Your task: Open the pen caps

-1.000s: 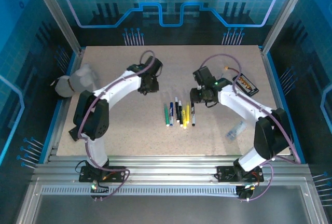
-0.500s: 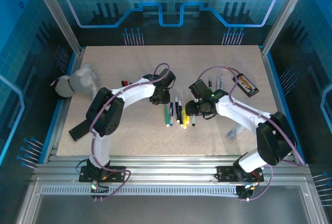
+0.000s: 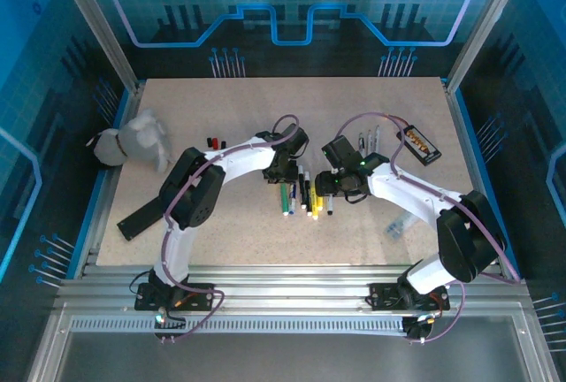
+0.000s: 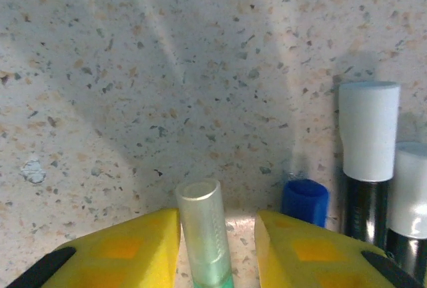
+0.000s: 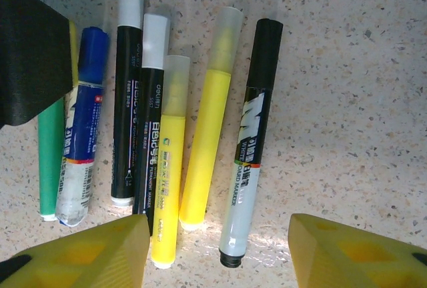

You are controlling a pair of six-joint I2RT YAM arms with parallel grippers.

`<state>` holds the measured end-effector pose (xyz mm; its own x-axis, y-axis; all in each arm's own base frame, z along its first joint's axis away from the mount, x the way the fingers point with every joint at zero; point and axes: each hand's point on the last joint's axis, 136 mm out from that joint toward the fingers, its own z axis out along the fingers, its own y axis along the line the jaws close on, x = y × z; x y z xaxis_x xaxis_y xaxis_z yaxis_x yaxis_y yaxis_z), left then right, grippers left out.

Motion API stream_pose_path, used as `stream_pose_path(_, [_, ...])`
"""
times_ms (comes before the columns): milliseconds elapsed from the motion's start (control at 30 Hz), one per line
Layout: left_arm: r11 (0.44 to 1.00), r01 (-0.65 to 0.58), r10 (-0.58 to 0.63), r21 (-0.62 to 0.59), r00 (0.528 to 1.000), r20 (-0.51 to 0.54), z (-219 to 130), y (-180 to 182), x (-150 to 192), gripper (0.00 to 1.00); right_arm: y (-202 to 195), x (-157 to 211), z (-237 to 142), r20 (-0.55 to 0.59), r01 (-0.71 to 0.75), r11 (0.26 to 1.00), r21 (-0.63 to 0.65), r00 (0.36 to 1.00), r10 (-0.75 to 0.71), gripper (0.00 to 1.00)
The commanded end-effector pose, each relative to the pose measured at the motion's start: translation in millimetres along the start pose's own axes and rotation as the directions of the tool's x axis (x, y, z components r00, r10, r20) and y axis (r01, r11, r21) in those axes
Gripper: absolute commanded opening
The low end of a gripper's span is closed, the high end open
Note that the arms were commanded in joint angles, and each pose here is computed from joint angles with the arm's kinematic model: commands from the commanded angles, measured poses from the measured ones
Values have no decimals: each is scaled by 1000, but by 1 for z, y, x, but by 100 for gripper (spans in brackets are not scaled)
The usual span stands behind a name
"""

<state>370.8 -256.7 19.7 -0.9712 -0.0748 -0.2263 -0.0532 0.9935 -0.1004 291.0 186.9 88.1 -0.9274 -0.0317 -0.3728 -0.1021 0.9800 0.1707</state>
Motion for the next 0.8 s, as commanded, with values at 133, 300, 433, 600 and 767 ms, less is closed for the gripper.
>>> stream_pose_path(133, [1000,4,-4,-7,999,-33,13,-4,5,33,2,2,4,-10,2,1000,-14,1000,-2,58])
stream_pose_path(300, [1000,6,-6,-17,999,-52,21,-2,9,24,1,3,8,-17,-5,1000,-16,1000,5,57])
stream_pose_path(433, [1000,5,-6,-23,999,-43,19,-1,6,19,2,3,10,-19,-7,1000,-24,1000,7,57])
stream_pose_path(600, [1000,19,-19,-15,1000,-17,6,6,-10,13,8,3,12,-23,-13,998,-55,1000,12,56])
stream_pose_path(767, [998,50,-52,41,998,31,-21,7,-38,11,25,-4,9,-11,-16,990,-138,1000,14,56])
